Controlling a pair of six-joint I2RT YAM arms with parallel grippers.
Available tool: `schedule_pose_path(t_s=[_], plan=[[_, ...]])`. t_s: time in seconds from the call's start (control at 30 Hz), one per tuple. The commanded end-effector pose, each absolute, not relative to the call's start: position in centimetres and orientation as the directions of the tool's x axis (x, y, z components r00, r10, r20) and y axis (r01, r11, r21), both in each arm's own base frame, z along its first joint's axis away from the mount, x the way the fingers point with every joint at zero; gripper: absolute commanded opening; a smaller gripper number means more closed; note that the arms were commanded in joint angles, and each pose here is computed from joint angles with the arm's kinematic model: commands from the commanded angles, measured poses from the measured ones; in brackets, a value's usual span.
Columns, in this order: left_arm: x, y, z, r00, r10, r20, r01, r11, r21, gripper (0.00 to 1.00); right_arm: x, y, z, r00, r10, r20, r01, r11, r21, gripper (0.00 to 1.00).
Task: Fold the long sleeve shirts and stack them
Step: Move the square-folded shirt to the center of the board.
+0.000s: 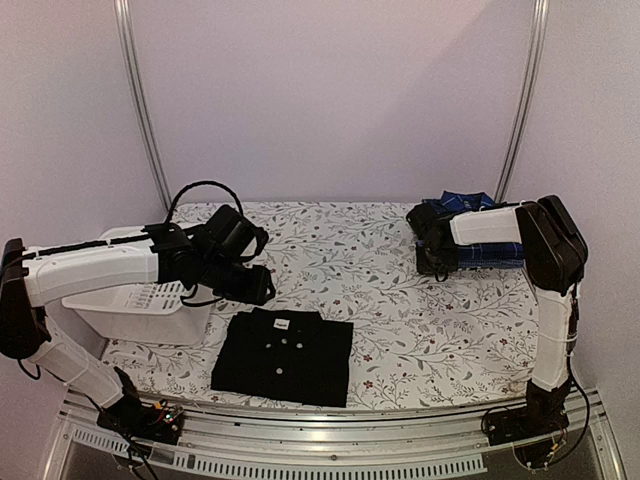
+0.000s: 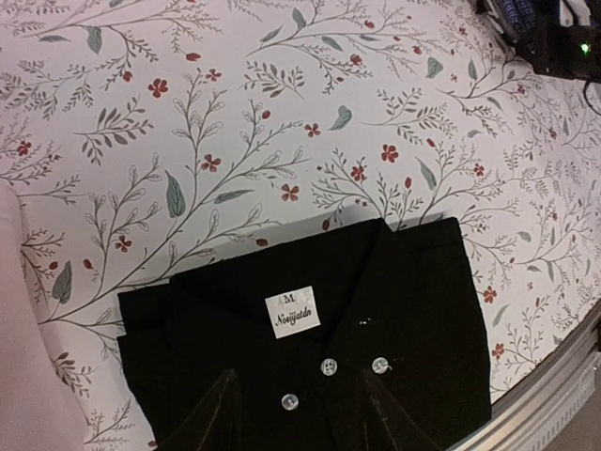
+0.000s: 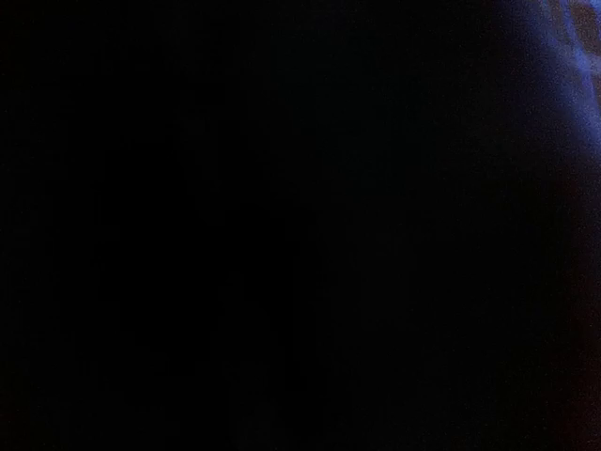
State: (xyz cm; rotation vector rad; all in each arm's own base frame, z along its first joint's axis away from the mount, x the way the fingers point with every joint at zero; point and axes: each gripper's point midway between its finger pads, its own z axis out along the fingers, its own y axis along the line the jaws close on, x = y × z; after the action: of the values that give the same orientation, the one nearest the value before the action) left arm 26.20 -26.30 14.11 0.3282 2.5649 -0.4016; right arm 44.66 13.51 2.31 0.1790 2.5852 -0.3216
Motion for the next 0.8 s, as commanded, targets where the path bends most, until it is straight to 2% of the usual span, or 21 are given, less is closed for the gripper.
schedule_pose_path(t_s=[0.0, 0.3, 0.6, 0.67, 0.77], plan=[[26.1, -26.7, 13.2, -0.841, 0.159, -0.518, 0.318, 0.918, -0.236, 0.41, 39.8, 17.5, 3.4, -0.895, 0.062, -0.442, 0.121, 0.987, -0.107, 0.00], [24.7, -26.4, 11.9, -0.856, 0.145, -0.496, 0.317, 0.905, -0.283, 0.40, 33.8, 25.9, 4.2, -0.913, 0.035, -0.407, 0.025, 0.999, 0.032, 0.00], [22.4, -24.4, 9.3, -0.893, 0.115, -0.434, 0.262, 0.918, -0.296, 0.40, 29.9, 29.8, 4.2, -0.928, 0.025, -0.372, -0.027, 0.991, 0.133, 0.00], [21.7, -23.6, 8.8, -0.898, 0.109, -0.425, 0.250, 0.924, -0.290, 0.41, 29.7, 29.9, 4.3, -0.928, 0.029, -0.371, -0.029, 0.988, 0.149, 0.04], [21.1, -22.4, 8.3, -0.904, 0.093, -0.416, 0.224, 0.935, -0.276, 0.41, 29.2, 30.8, 5.4, -0.924, 0.018, -0.381, -0.060, 0.979, 0.193, 0.18]])
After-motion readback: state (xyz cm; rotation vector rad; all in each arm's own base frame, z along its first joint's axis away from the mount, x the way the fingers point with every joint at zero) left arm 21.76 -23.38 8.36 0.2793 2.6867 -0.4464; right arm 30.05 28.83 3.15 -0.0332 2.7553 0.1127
